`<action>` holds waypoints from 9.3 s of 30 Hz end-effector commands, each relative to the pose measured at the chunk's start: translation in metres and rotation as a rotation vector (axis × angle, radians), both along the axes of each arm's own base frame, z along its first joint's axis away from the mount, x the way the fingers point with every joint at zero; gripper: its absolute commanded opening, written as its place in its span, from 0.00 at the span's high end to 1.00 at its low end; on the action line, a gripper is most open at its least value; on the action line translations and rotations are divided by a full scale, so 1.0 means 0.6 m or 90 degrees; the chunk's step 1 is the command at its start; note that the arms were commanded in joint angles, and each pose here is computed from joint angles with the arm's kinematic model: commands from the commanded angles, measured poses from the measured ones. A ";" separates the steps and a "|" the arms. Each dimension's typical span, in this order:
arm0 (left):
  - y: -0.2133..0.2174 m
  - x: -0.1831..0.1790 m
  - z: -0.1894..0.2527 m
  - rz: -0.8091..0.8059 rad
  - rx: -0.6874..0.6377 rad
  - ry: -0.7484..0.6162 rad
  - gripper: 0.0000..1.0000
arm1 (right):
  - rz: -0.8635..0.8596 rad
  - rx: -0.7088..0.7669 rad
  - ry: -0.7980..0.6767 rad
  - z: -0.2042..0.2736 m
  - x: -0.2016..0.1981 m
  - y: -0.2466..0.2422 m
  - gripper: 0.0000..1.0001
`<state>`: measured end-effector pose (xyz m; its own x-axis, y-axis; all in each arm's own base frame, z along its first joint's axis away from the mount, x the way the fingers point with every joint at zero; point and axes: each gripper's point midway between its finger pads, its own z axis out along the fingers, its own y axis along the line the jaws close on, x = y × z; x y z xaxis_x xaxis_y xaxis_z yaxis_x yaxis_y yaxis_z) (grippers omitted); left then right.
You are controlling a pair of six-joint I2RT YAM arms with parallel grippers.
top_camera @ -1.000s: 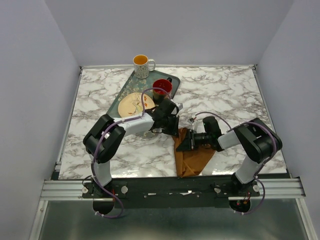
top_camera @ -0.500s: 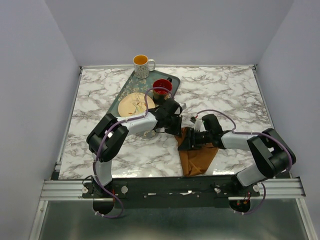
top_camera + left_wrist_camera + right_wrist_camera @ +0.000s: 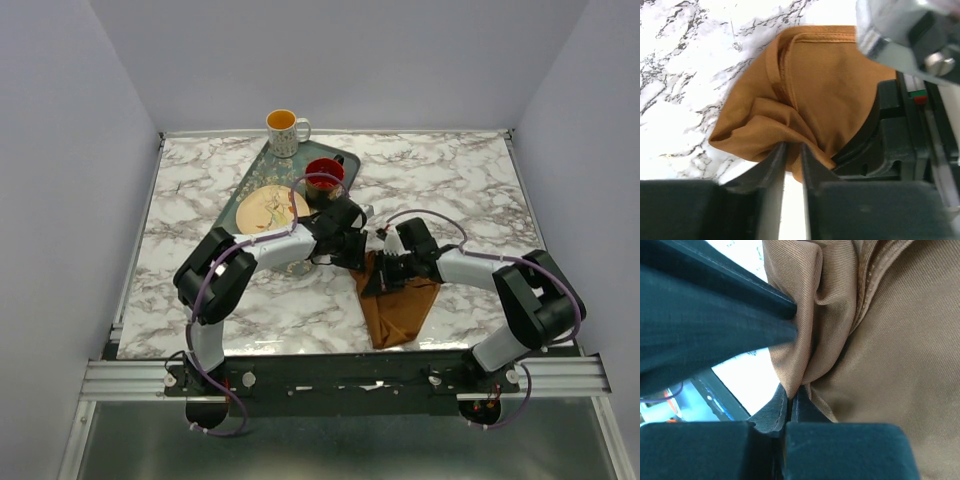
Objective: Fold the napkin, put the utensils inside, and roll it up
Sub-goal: Roll the napkin with the utensil
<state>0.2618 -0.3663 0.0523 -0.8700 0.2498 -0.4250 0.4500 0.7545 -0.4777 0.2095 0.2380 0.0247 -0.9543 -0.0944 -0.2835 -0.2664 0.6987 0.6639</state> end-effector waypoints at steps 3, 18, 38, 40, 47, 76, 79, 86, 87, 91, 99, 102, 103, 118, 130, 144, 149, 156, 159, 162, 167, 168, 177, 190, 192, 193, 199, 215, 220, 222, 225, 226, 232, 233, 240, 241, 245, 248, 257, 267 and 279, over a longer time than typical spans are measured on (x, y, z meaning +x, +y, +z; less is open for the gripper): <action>0.019 0.010 0.071 0.031 -0.014 -0.043 0.51 | 0.078 -0.008 -0.093 0.019 0.047 0.015 0.99; 0.088 -0.021 0.104 0.051 -0.080 -0.041 0.32 | 0.241 0.130 -0.082 0.052 0.027 0.038 0.99; 0.066 -0.023 0.071 0.127 -0.196 0.131 0.42 | 0.143 0.115 0.050 0.005 -0.012 0.026 0.99; 0.065 -0.021 0.072 0.131 -0.200 0.128 0.44 | 0.128 0.103 0.061 -0.008 -0.013 0.022 0.99; 0.045 -0.022 0.082 0.103 -0.211 0.137 0.47 | 0.106 0.080 0.072 -0.021 -0.007 0.018 0.96; 0.023 -0.001 -0.028 0.130 -0.133 0.160 0.52 | 0.055 -0.010 0.075 -0.027 0.007 -0.009 0.56; 0.024 0.001 -0.038 0.131 -0.131 0.154 0.53 | 0.042 -0.031 0.056 -0.019 0.013 -0.017 0.51; 0.028 -0.002 -0.061 0.130 -0.118 0.159 0.55 | 0.026 -0.094 0.022 -0.007 0.018 -0.045 0.46; 0.027 -0.002 -0.061 0.127 -0.117 0.157 0.55 | 0.029 -0.103 0.014 -0.006 0.018 -0.050 0.45; 0.029 -0.002 -0.069 0.130 -0.111 0.159 0.56 | 0.034 -0.156 -0.009 0.008 0.020 -0.072 0.43; 0.031 -0.002 -0.078 0.129 -0.102 0.161 0.56 | 0.003 -0.263 -0.188 0.071 0.015 -0.077 0.41; 0.031 -0.003 -0.081 0.129 -0.100 0.163 0.56 | 0.026 -0.334 -0.258 0.074 -0.003 -0.057 0.41; 0.032 -0.003 -0.082 0.129 -0.098 0.163 0.57 | 0.031 -0.357 -0.270 0.075 -0.007 -0.052 0.41; 0.034 -0.004 -0.090 0.131 -0.091 0.166 0.57 | 0.121 -0.577 -0.404 0.045 -0.040 0.010 0.75; 0.035 -0.006 -0.096 0.130 -0.088 0.170 0.58 | 0.145 -0.623 -0.407 0.026 -0.041 -0.011 0.64; 0.038 -0.006 -0.100 0.130 -0.084 0.175 0.58 | 0.149 -0.653 -0.393 0.016 -0.042 -0.018 0.54; 0.041 -0.005 -0.105 0.134 -0.081 0.182 0.58 | 0.152 -0.662 -0.403 0.028 -0.037 -0.020 0.46; 0.046 -0.001 -0.104 0.137 -0.079 0.180 0.58 | 0.158 -0.639 -0.369 0.002 -0.035 -0.023 0.43; 0.046 -0.001 -0.104 0.135 -0.080 0.181 0.58 | 0.164 -0.630 -0.350 -0.004 -0.036 -0.022 0.44; 0.044 0.005 -0.100 0.134 -0.084 0.178 0.59 | 0.180 -0.627 -0.325 -0.019 -0.039 -0.022 0.47; 0.049 0.005 -0.101 0.136 -0.077 0.184 0.59 | 0.192 -0.611 -0.294 -0.026 -0.042 -0.019 0.49; 0.049 0.006 -0.100 0.136 -0.079 0.184 0.59 | 0.191 -0.599 -0.279 -0.028 -0.043 -0.017 0.50; 0.051 0.010 -0.098 0.137 -0.085 0.195 0.59 | 0.170 -0.567 -0.221 -0.041 -0.050 -0.005 0.59; 0.063 0.052 -0.033 0.141 -0.119 0.158 0.56 | 0.102 -0.453 -0.189 -0.043 -0.046 0.000 0.86; 0.070 0.071 -0.014 0.149 -0.124 0.146 0.53 | 0.099 -0.430 -0.184 -0.040 -0.048 0.002 0.92; 0.072 0.077 -0.002 0.147 -0.128 0.137 0.53 | 0.096 -0.417 -0.185 -0.038 -0.043 0.005 0.99; 0.089 0.122 0.080 0.148 -0.153 0.080 0.45 | 0.080 -0.297 -0.147 -0.029 -0.044 0.026 0.99; 0.104 0.018 0.097 0.154 -0.123 0.071 0.39 | 0.052 0.083 -0.006 -0.024 -0.066 0.048 0.99; 0.085 -0.020 0.068 0.169 -0.096 0.111 0.39 | 0.049 0.130 0.041 -0.030 -0.077 0.043 0.99; 0.089 -0.020 0.064 0.195 -0.082 0.112 0.37 | 0.047 0.134 0.046 -0.032 -0.077 0.038 0.99; 0.098 -0.024 0.060 0.218 -0.056 0.111 0.37 | 0.037 0.129 0.057 -0.038 -0.072 0.027 0.99; 0.101 -0.024 0.061 0.230 -0.052 0.111 0.37 | 0.026 0.123 0.070 -0.043 -0.070 0.019 0.99; 0.105 -0.034 0.039 0.257 -0.025 0.137 0.38 | 0.032 0.125 0.094 -0.047 -0.071 0.014 0.99; 0.105 -0.037 0.022 0.259 -0.009 0.152 0.39 | 0.028 0.123 0.100 -0.050 -0.072 0.012 0.99; 0.082 -0.022 0.013 0.251 -0.028 0.140 0.34 | 0.034 0.126 0.091 -0.040 -0.065 0.015 0.99; 0.080 -0.020 0.013 0.253 -0.028 0.138 0.34 | 0.036 0.129 0.091 -0.037 -0.063 0.017 0.99; 0.081 -0.019 -0.008 0.275 -0.010 0.159 0.34 | 0.040 0.129 0.082 -0.029 -0.055 0.020 0.99; 0.081 -0.016 -0.026 0.295 0.002 0.174 0.35 | 0.044 0.125 0.081 -0.028 -0.053 0.020 0.99; 0.092 -0.004 -0.070 0.338 0.050 0.177 0.42 | 0.049 0.091 0.072 -0.030 -0.049 0.012 0.93; 0.091 -0.008 -0.079 0.334 0.061 0.177 0.56 | 0.043 -0.039 0.016 -0.004 -0.020 -0.025 0.66; 0.074 -0.011 -0.073 0.322 0.060 0.176 0.57 | 0.034 -0.268 -0.099 0.052 -0.019 -0.055 0.48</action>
<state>0.2619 -0.3319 0.0304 -0.9621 -0.2139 -0.1693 -0.0945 0.8435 -0.5288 0.2051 0.2266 0.0524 -0.9103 -0.2372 -0.3393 -0.3860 0.7825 0.4885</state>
